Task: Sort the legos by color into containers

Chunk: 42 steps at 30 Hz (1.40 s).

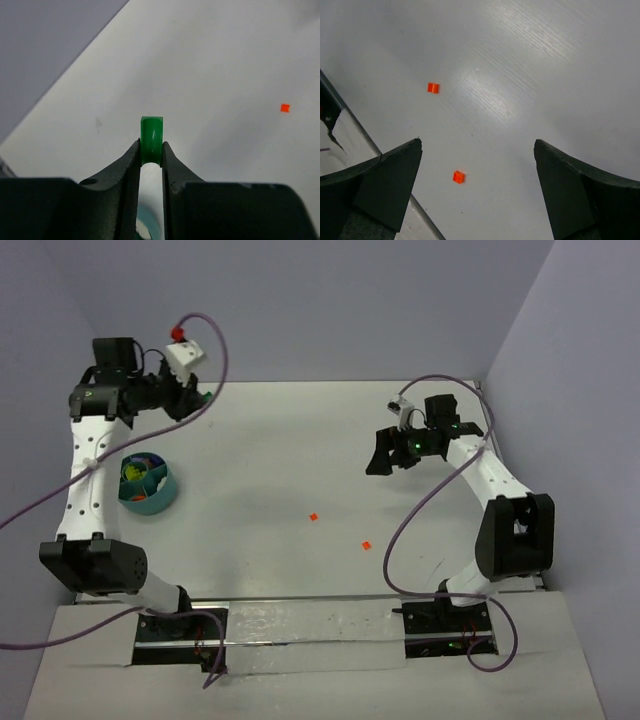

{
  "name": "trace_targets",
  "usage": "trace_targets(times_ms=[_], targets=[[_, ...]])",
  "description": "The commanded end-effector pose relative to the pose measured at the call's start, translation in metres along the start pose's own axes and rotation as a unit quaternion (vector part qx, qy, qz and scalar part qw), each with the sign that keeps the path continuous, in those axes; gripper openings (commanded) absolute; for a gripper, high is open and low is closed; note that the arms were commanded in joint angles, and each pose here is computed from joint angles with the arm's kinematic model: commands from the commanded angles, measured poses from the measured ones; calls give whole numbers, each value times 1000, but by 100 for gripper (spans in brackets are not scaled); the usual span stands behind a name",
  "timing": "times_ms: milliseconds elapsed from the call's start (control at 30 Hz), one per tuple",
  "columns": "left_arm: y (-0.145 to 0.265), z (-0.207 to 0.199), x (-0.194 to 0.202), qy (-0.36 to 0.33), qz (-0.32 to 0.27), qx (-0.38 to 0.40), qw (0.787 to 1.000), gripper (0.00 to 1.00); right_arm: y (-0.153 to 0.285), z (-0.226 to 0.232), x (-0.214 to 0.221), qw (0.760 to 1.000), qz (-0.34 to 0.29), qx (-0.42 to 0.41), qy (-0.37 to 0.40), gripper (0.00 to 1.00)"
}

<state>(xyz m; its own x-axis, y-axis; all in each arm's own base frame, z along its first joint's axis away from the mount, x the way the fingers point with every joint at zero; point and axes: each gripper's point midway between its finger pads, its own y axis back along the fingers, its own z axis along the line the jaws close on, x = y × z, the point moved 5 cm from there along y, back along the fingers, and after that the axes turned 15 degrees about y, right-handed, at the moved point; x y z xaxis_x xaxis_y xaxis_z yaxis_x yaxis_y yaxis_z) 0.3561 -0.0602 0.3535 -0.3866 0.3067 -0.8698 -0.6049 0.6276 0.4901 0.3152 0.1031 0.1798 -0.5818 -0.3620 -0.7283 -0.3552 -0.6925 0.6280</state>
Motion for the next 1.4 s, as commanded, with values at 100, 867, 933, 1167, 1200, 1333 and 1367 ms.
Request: trace_targets(times_ms=[100,867,933,1167,1200,1333,1367], targets=[[68,74,80,227,101,-104,963,0,-24,-16,-29,999,-3,5,34,100],[117,153,209,316,299,-238,869,7,-47,-32,-32,1000,14,-5,13,100],[115,157,212,318,301,-240,867,7,-47,-33,-33,1000,14,-4,13,100],[107,164,225,327,314,-231,861,12,-48,-36,-33,1000,20,0,14,100],[107,165,227,326,314,-231,861,13,-48,-36,-33,1000,20,0,14,100],[103,171,229,325,313,-233,861,16,-48,-36,-33,1000,22,1,13,100],[102,173,229,325,313,-233,862,17,-48,-36,-34,1000,22,1,14,100]])
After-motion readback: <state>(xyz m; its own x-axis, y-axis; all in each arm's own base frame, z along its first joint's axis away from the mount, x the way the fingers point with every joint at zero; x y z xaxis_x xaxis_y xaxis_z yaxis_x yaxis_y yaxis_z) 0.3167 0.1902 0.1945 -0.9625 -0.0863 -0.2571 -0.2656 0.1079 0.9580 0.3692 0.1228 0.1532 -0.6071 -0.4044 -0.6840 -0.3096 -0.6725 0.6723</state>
